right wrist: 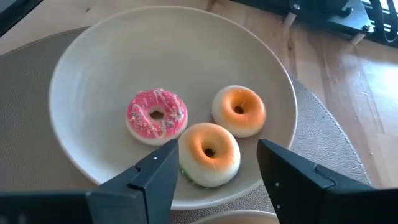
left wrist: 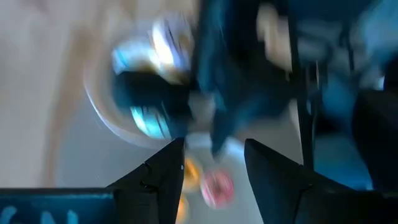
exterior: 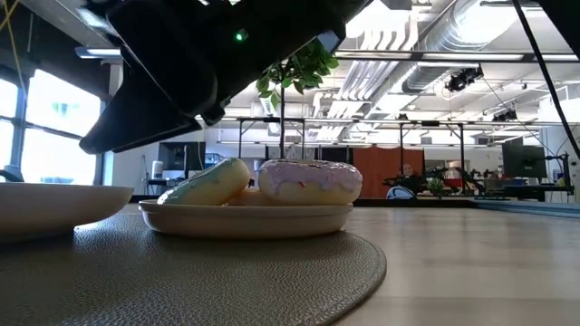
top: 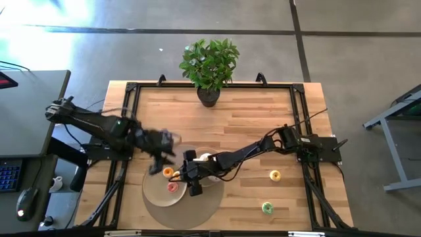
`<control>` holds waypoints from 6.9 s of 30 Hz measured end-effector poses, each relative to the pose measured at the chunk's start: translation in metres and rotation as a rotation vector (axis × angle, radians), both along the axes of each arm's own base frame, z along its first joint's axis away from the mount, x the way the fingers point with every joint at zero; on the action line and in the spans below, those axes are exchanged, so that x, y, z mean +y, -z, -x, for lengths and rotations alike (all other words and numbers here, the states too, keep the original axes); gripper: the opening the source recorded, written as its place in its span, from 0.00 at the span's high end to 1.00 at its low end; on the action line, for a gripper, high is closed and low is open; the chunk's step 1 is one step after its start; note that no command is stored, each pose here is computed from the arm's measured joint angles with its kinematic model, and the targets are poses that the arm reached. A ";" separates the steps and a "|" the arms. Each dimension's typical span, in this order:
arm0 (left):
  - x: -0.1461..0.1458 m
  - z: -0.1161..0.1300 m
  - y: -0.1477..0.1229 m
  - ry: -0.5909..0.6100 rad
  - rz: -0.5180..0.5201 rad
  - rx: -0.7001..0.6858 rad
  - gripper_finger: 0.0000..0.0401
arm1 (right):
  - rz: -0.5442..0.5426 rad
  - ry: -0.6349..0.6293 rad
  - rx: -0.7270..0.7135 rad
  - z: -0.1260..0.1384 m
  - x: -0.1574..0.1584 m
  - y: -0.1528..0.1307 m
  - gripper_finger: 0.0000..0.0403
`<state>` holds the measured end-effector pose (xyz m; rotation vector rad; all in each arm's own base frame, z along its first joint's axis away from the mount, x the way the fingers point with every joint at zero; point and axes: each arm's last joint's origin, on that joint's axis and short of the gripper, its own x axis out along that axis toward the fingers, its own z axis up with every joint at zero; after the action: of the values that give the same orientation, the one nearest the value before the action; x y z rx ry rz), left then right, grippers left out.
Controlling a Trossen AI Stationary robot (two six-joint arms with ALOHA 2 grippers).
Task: Pick & Place donuts
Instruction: Adjust the small pink and green donuts
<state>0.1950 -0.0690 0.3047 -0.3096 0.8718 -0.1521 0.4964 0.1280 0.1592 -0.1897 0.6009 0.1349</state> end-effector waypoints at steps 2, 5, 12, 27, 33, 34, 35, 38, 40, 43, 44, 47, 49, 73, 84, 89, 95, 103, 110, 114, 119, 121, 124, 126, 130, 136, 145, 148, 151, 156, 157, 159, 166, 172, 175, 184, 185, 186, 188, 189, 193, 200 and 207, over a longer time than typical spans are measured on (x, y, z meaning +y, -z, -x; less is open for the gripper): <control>-0.015 0.008 0.005 0.004 -0.004 0.058 0.59 | 0.000 0.000 0.001 0.000 0.000 0.000 0.48; -0.037 0.018 0.010 0.001 -0.065 0.085 0.59 | 0.000 -0.002 0.001 0.000 0.000 0.000 0.48; -0.079 0.029 0.026 0.049 -0.130 0.114 0.59 | 0.025 -0.013 0.004 0.007 0.000 -0.021 0.48; -0.112 0.000 0.104 -0.153 -0.334 0.348 0.59 | 0.166 0.155 0.339 0.109 -0.017 -0.134 0.54; -0.119 -0.007 0.134 -0.159 -0.427 0.417 0.59 | 0.146 0.318 0.432 0.134 -0.027 -0.147 0.59; -0.120 -0.008 0.138 -0.161 -0.439 0.423 0.59 | 0.149 0.341 0.439 0.136 -0.027 -0.146 0.60; -0.121 -0.009 0.142 -0.161 -0.448 0.433 0.59 | 0.156 0.363 0.446 0.137 -0.028 -0.146 0.61; -0.122 -0.010 0.149 -0.165 -0.465 0.450 0.59 | 0.171 0.399 0.468 0.138 -0.029 -0.143 0.64; -0.120 -0.013 0.152 -0.179 -0.480 0.453 0.59 | 0.191 0.408 0.482 0.140 -0.030 -0.141 0.66; -0.115 -0.017 0.152 -0.203 -0.498 0.450 0.59 | 0.211 0.423 0.474 0.140 -0.031 -0.141 0.68; -0.113 -0.018 0.152 -0.208 -0.499 0.453 0.59 | 0.213 0.424 0.474 0.140 -0.031 -0.141 0.69; -0.106 -0.021 0.152 -0.227 -0.513 0.476 0.63 | 0.198 0.415 0.482 0.140 -0.030 -0.141 0.71; -0.101 -0.023 0.153 -0.243 -0.514 0.497 0.68 | 0.186 0.420 0.483 0.140 -0.030 -0.141 0.72; -0.082 -0.042 0.141 -0.222 -0.491 0.574 0.76 | 0.139 0.403 0.498 0.142 -0.024 -0.140 0.77; -0.080 -0.045 0.141 -0.232 -0.553 0.506 0.67 | 0.139 0.403 0.498 0.142 -0.024 -0.140 0.77; -0.078 -0.042 0.148 -0.235 -0.554 0.503 0.77 | 0.139 0.402 0.498 0.142 -0.024 -0.140 0.77; -0.076 -0.039 0.158 -0.238 -0.541 0.488 0.94 | 0.139 0.403 0.498 0.142 -0.024 -0.140 0.77; -0.076 -0.040 0.149 -0.285 -0.520 0.410 0.99 | 0.139 0.402 0.498 0.142 -0.024 -0.140 0.77; -0.077 -0.038 0.132 -0.309 -0.481 0.356 1.00 | 0.140 0.402 0.499 0.142 -0.024 -0.140 0.77; -0.078 -0.037 0.126 -0.311 -0.465 0.323 1.00 | 0.140 0.402 0.499 0.142 -0.024 -0.140 0.77; -0.088 -0.031 0.118 -0.216 -0.377 0.320 1.00 | 0.140 0.403 0.499 0.142 -0.024 -0.140 0.77; -0.094 -0.030 0.117 -0.163 -0.351 0.311 1.00 | 0.140 0.403 0.499 0.142 -0.024 -0.140 0.77; -0.101 -0.026 0.110 -0.127 -0.357 0.244 1.00 | 0.139 0.402 0.498 0.142 -0.024 -0.140 0.77; -0.104 -0.024 0.107 -0.115 -0.380 0.202 1.00 | 0.133 0.402 0.487 0.141 -0.023 -0.141 0.77; -0.109 -0.018 0.100 -0.091 -0.409 0.140 1.00 | 0.096 0.374 0.395 0.130 -0.020 -0.139 0.77; -0.119 -0.006 0.093 -0.056 -0.427 0.080 1.00 | 0.082 0.112 0.258 0.113 -0.008 -0.099 0.77; -0.128 -0.004 0.090 -0.048 -0.369 0.028 1.00 | -0.028 -0.164 -0.320 0.097 -0.021 -0.061 0.71; -0.129 -0.006 0.088 -0.054 -0.359 0.001 1.00 | -0.098 -0.261 -0.382 0.089 -0.027 -0.055 0.64; -0.130 -0.006 0.087 -0.056 -0.349 -0.010 1.00 | -0.109 -0.296 -0.365 0.077 -0.028 -0.045 0.56; -0.132 -0.008 0.086 -0.058 -0.334 -0.033 1.00 | -0.094 -0.305 -0.373 0.054 -0.026 -0.038 0.48; -0.132 -0.009 0.086 -0.055 -0.332 -0.037 1.00 | -0.094 -0.305 -0.372 0.050 -0.025 -0.037 0.47; -0.133 -0.009 0.085 -0.043 -0.331 -0.048 1.00 | -0.091 -0.307 -0.343 0.043 -0.024 -0.034 0.47; -0.133 -0.010 0.085 -0.023 -0.344 -0.053 1.00 | -0.139 -0.408 -0.259 0.030 -0.019 -0.031 0.47; -0.137 -0.013 0.081 0.051 -0.369 -0.110 1.00 | -0.132 -0.388 -0.261 0.030 -0.016 -0.031 0.47; -0.140 -0.015 0.079 0.097 -0.381 -0.153 1.00 | -0.142 -0.384 -0.250 0.030 -0.017 -0.029 0.47; -0.138 -0.015 0.080 0.101 -0.421 -0.149 1.00 | -0.194 -0.462 -0.230 0.032 -0.013 -0.029 0.48; -0.136 -0.016 0.079 0.091 -0.427 -0.151 1.00 | -0.193 -0.462 -0.229 0.032 -0.012 -0.029 0.49; -0.135 -0.017 0.079 0.084 -0.426 -0.150 1.00 | -0.189 -0.457 -0.230 0.032 -0.011 -0.029 0.50; -0.132 -0.020 0.080 0.062 -0.419 -0.144 1.00 | -0.180 -0.447 -0.237 0.033 -0.008 -0.029 0.53; -0.130 -0.022 0.079 0.046 -0.414 -0.140 1.00 | -0.177 -0.443 -0.238 0.033 -0.007 -0.029 0.55; -0.121 -0.028 0.080 -0.008 -0.383 -0.109 1.00 | -0.159 -0.412 -0.238 0.033 -0.005 -0.029 0.67; -0.112 -0.034 0.081 -0.071 -0.329 -0.068 0.99 | -0.120 -0.344 -0.189 0.034 -0.007 -0.025 0.85; -0.108 -0.029 0.085 -0.178 -0.283 0.001 0.83 | -0.050 -0.232 -0.188 0.034 -0.010 -0.024 0.98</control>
<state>0.2239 -0.1771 0.2198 -0.1212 0.8501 0.1360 0.4628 0.1176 0.1827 -0.2205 0.3868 0.3523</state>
